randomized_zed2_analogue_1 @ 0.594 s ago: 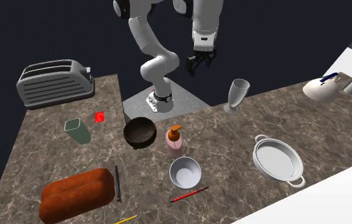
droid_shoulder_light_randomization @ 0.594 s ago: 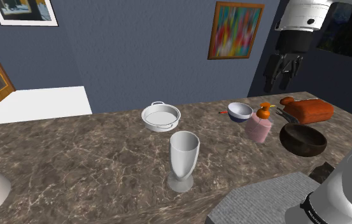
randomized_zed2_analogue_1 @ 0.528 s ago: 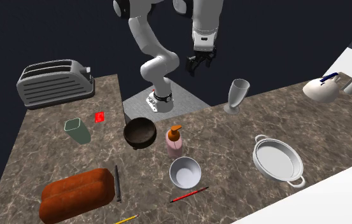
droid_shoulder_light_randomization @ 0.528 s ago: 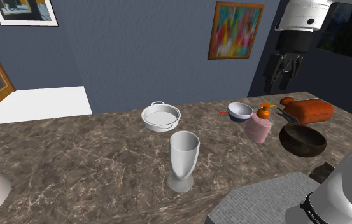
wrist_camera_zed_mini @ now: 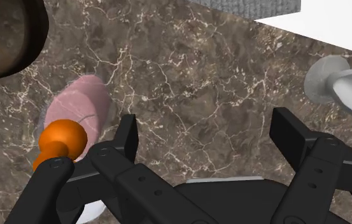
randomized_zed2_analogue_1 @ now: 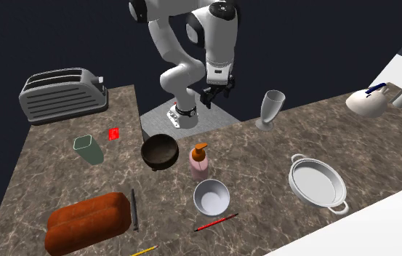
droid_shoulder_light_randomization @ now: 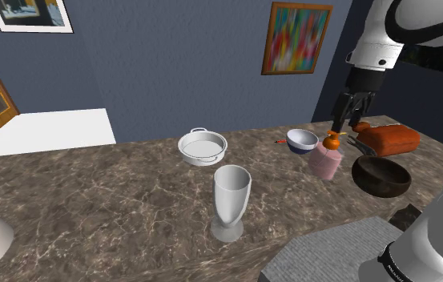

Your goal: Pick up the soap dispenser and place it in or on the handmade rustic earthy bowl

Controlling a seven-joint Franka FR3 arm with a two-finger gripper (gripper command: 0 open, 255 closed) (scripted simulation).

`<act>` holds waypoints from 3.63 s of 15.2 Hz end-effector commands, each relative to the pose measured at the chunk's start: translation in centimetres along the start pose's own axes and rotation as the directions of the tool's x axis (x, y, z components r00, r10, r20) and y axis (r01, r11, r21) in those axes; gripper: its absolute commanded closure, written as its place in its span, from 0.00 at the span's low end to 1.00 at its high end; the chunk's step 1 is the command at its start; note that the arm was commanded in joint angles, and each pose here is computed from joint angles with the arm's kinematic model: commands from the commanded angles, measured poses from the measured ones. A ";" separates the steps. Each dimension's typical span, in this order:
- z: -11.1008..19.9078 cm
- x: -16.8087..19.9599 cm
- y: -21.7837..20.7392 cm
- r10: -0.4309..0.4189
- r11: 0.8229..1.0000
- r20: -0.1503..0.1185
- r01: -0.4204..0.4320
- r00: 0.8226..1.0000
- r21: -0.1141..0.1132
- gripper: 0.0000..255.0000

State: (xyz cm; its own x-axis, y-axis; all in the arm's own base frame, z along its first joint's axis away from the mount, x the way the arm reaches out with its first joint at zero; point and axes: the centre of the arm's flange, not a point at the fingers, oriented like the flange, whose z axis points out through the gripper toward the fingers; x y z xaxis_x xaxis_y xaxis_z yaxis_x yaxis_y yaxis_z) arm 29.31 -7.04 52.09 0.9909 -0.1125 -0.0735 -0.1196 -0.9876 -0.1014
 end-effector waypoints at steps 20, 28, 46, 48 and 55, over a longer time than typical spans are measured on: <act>15.1 3.1 15.3 -0.003 0.997 -0.091 -0.004 0.996 -0.071 0.00; 16.9 3.3 15.4 -0.003 0.997 -0.091 -0.004 0.996 -0.071 0.00; 14.3 3.1 15.1 -0.003 0.997 -0.091 -0.004 0.996 -0.071 1.00; 13.3 3.0 15.0 -0.003 0.997 -0.091 -0.004 0.996 -0.071 1.00; 9.6 2.8 14.7 -0.003 0.997 -0.091 -0.004 0.996 -0.071 1.00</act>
State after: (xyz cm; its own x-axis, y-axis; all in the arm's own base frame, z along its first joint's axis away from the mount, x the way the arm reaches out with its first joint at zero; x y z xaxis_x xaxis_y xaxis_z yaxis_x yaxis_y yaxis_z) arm 29.79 -20.77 40.37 0.9927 -0.1192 0.0176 -0.1186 -0.9925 -0.0307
